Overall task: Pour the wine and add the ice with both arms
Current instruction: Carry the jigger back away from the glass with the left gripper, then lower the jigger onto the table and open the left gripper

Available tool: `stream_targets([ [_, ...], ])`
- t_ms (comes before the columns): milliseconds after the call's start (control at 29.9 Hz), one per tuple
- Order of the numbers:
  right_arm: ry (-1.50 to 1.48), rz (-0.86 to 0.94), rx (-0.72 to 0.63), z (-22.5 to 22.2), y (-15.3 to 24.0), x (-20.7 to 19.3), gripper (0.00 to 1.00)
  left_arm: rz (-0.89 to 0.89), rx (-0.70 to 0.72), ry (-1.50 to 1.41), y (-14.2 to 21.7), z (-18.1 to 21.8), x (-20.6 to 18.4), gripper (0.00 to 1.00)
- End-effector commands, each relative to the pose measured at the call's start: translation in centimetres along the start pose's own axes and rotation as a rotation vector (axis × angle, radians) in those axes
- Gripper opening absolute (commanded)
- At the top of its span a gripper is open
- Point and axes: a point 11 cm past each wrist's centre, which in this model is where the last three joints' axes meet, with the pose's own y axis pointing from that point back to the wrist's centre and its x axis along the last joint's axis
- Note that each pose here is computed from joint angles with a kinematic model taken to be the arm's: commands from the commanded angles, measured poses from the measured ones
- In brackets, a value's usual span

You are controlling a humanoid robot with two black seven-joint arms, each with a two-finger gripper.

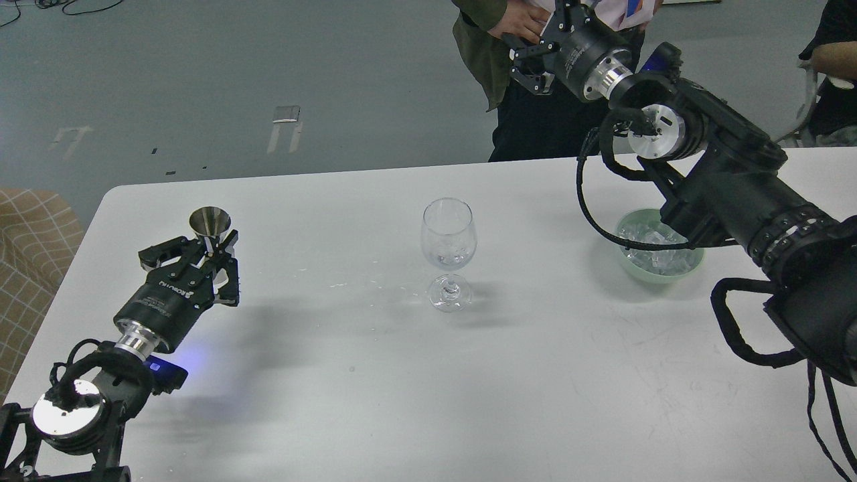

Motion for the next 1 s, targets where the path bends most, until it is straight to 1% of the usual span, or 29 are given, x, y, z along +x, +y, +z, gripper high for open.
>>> stream_targets([
  [0,-0.01,-0.005,0.0,0.2,-0.1,-0.3,1.0,-0.001,-0.002,0.017,0.3,-0.3,0.5,0.09],
  [368,-0.004,-0.004,-0.009,0.5,0.0,-0.2,1.0,0.018,-0.007,0.04,0.7,-0.7,2.5,0.11],
  [568,0.001,-0.004,-0.011,0.5,-0.1,-0.3,1.0,0.016,-0.011,0.039,0.6,-0.5,2.7,0.15],
  [702,-0.002,0.002,-0.019,1.0,0.1,0.0,1.0,0.04,-0.013,0.05,0.8,-0.6,3.8,0.16],
  [836,-0.002,0.003,-0.02,1.1,0.2,0.1,1.0,0.054,-0.009,0.048,0.7,-0.7,4.5,0.18],
  [969,-0.002,0.003,-0.02,1.1,0.2,0.1,1.0,0.057,-0.012,0.055,-0.1,-0.4,4.8,0.19],
])
